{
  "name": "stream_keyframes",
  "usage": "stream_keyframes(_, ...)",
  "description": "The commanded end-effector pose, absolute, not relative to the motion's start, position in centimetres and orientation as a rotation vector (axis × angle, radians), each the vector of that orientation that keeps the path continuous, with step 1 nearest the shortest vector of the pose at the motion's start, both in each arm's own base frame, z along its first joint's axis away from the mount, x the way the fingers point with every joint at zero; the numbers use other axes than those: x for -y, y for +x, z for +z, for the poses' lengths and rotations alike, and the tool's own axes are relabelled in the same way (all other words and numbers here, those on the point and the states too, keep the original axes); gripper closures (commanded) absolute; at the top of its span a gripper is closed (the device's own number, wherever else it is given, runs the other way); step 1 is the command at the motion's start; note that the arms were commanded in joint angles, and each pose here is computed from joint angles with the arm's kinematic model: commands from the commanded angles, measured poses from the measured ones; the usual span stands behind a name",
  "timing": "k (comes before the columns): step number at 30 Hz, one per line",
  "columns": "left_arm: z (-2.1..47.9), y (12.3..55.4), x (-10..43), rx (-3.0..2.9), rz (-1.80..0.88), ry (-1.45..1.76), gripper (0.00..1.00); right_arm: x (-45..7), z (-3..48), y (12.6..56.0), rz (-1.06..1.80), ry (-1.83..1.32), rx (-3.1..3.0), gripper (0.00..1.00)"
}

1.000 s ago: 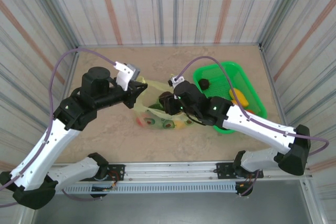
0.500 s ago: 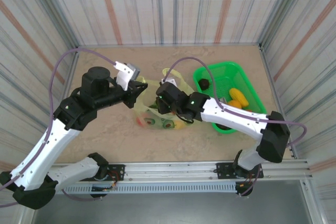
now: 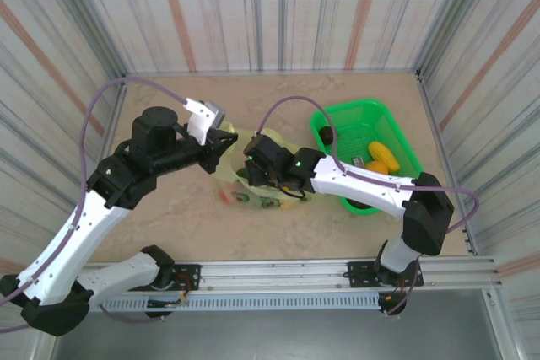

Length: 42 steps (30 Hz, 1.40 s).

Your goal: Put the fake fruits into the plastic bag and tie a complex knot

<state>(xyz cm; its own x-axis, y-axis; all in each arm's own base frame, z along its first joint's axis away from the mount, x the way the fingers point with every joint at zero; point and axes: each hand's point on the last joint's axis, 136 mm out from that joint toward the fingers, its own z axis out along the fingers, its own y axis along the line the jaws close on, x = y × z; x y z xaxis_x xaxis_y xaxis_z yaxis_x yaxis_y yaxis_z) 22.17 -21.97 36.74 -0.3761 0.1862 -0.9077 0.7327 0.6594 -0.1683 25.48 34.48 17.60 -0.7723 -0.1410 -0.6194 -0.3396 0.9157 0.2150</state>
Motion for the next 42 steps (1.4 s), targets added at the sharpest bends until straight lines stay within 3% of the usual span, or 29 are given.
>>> stream_keyframes(1,37.8,21.9,22.2,-1.858,-0.722,0.726,1.00,-34.0,20.7,25.1,0.503,-0.334,-2.401,0.38)
stream_keyframes(5,38.0,21.9,22.2,-1.854,-0.727,0.724,1.00,-33.6,22.9,24.2,0.629,-0.363,-2.336,0.56)
stream_keyframes(8,38.0,22.0,22.4,-1.857,-0.735,0.720,1.00,-33.7,25.2,23.0,0.746,-0.421,-2.269,0.62)
stream_keyframes(18,38.1,22.3,23.0,-1.859,-0.763,0.717,1.00,-33.1,30.1,16.6,1.104,-0.768,-2.132,0.62)
stream_keyframes(24,37.8,22.5,23.0,-1.866,-0.755,0.716,1.00,-30.1,32.5,14.3,1.170,-0.810,-2.057,0.62)
stream_keyframes(28,37.6,22.5,23.0,-1.863,-0.760,0.708,1.00,-25.0,33.0,16.1,1.140,-0.573,-2.052,0.63)
stream_keyframes(30,37.2,22.6,23.0,-1.868,-0.754,0.704,1.00,-21.8,32.3,17.6,1.119,-0.362,-2.069,0.69)
stream_keyframes(34,36.8,22.4,22.9,-1.870,-0.756,0.707,1.00,-13.5,28.4,19.9,0.910,0.157,-2.178,0.69)
stream_keyframes(38,36.9,22.4,22.9,-1.865,-0.755,0.711,1.00,-6.8,21.2,18.4,0.613,0.690,-2.444,0.65)
stream_keyframes(42,37.1,22.3,22.8,-1.860,-0.751,0.712,1.00,-2.4,17.5,15.2,0.303,1.111,-2.553,0.62)
